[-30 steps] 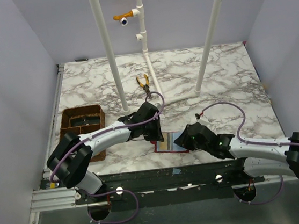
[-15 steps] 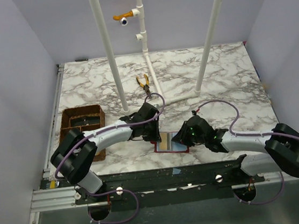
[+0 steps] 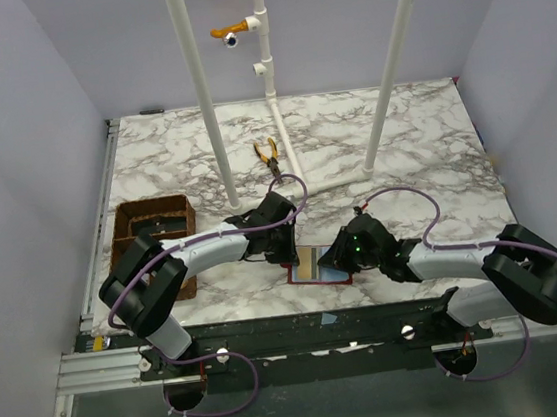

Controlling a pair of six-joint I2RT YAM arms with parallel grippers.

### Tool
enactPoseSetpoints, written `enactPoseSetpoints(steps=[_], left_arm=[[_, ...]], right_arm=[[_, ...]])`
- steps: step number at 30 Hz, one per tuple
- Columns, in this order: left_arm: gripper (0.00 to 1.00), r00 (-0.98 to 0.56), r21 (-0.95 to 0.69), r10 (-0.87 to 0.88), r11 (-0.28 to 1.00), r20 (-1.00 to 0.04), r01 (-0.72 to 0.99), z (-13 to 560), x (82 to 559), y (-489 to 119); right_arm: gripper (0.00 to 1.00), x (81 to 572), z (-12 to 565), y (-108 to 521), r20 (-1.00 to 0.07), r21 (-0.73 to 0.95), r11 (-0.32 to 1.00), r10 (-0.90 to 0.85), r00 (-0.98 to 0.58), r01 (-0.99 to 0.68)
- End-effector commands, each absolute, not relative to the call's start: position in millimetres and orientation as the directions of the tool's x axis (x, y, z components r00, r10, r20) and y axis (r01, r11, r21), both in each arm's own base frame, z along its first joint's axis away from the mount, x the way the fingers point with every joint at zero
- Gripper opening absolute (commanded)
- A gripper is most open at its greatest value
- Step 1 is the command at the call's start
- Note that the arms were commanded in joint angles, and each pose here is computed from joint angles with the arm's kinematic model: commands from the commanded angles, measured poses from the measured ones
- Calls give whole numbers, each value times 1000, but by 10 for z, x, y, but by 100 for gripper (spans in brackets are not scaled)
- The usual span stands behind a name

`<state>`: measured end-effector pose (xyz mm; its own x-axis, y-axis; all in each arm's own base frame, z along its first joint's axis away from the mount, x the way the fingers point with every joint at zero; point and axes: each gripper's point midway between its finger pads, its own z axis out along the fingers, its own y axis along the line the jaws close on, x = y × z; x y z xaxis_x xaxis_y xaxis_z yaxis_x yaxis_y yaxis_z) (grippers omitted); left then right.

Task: Take the credit cards out of the card holder
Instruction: Remove the credit card from the card holder.

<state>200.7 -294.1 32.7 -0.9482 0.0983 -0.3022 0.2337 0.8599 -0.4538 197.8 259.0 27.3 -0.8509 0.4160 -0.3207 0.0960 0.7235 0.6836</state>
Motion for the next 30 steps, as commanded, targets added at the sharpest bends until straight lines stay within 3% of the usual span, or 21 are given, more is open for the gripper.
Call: enactPoseSetpoints(steps=[1, 17, 30], left_arm=[[0, -948, -448, 105, 862, -300, 237, 228, 2002, -2918], [0, -965, -504, 80, 840, -250, 200, 192, 1858, -3013], [0, -977, -446, 27, 887, -211, 121, 49, 1828, -2867]], right_arm=[[22, 2010, 266, 2618, -316, 692, 717, 408, -857, 86], [15, 2101, 205, 2587, -268, 725, 680, 422, -866, 107], [8, 2070, 226, 2475, -245, 764, 635, 451, -858, 115]])
